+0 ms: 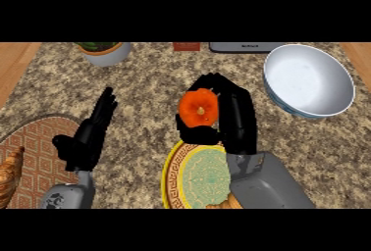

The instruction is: Pick the squash from the plate and place it in the bowl

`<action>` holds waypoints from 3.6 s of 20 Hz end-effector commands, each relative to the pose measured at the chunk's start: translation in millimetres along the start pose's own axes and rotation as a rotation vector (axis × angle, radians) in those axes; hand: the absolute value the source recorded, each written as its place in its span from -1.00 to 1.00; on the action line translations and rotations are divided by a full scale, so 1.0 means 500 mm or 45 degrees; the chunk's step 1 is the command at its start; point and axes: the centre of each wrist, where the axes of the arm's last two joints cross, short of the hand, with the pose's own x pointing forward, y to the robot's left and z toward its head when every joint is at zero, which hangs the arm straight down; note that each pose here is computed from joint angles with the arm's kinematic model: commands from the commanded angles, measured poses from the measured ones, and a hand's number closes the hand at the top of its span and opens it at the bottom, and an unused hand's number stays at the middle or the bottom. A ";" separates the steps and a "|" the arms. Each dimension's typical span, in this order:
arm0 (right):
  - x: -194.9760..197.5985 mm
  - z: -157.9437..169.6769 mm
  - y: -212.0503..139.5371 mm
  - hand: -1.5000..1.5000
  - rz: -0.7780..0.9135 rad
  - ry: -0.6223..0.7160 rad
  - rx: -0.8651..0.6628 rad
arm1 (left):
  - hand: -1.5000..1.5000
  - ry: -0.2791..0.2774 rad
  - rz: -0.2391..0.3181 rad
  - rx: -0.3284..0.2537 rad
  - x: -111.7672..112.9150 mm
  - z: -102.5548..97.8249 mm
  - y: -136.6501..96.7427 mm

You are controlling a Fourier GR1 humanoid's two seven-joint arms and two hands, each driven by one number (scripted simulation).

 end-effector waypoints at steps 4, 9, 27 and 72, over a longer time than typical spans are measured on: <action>0.120 -0.032 -0.057 1.00 0.223 0.066 -0.146 | 0.00 -0.011 -0.013 -0.013 0.018 -0.012 -0.017; 0.170 -0.093 -0.114 1.00 0.230 0.120 -0.193 | 0.00 -0.025 0.003 -0.006 -0.012 -0.006 -0.043; -0.008 -0.274 -0.258 1.00 0.729 0.371 -0.283 | 0.00 -0.008 0.011 -0.016 -0.018 -0.006 -0.006; -0.425 -0.182 -0.498 -1.00 -0.130 0.422 -0.464 | 0.00 0.003 0.014 0.003 -0.006 -0.001 0.006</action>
